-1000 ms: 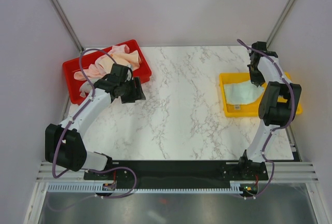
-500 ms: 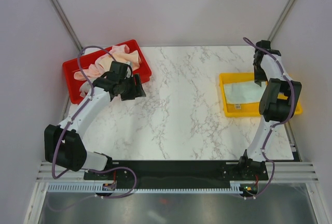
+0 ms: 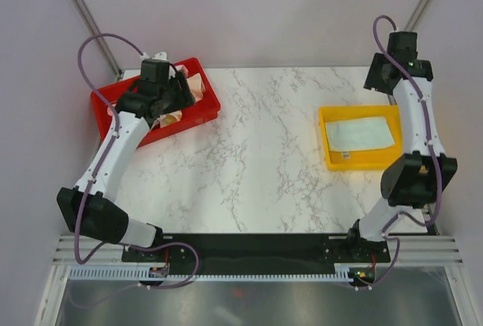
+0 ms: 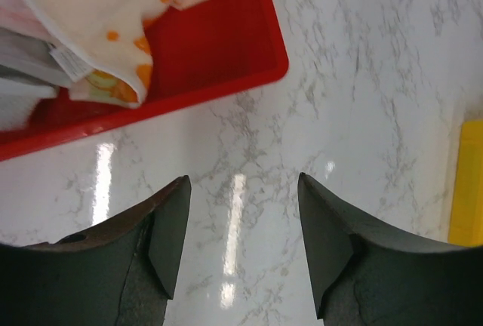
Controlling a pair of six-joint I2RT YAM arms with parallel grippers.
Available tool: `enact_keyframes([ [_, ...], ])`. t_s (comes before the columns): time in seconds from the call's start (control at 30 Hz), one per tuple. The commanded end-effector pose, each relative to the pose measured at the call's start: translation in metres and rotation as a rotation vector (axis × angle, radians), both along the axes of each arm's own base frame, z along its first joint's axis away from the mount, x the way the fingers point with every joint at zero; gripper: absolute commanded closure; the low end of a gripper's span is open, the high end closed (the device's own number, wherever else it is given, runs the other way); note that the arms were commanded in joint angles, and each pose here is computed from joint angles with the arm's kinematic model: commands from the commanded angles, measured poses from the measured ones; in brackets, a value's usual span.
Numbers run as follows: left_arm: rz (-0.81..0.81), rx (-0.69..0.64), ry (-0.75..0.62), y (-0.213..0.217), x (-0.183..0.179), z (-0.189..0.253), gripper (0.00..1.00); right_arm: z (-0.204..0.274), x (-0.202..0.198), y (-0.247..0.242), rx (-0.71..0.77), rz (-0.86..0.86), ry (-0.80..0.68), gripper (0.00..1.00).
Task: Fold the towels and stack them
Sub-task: Neatly place the folded towel into the bin, then grab crumpled towel
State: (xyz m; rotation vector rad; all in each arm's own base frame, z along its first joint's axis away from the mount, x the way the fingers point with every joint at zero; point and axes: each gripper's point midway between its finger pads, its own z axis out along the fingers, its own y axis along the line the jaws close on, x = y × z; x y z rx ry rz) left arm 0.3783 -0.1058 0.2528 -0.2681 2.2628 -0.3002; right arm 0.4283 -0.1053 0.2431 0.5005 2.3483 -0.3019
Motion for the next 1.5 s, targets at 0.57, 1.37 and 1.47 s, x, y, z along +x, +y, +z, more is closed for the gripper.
enact_keyframes([
  [0.57, 0.311, -0.006, 0.119, 0.152, 0.133, -0.098, 0.35, 0.06, -0.053, 0.241, 0.646, 0.612, -0.512, 0.26],
  [1.37, 0.244, -0.124, 0.0, 0.134, 0.181, -0.062, 0.94, 0.041, -0.048, 0.238, 0.576, 0.626, -0.469, 0.27],
  [1.47, 0.173, -0.212, -0.149, 0.111, 0.174, 0.02, 0.98, 0.037, -0.056, 0.238, 0.582, 0.617, -0.469, 0.27],
])
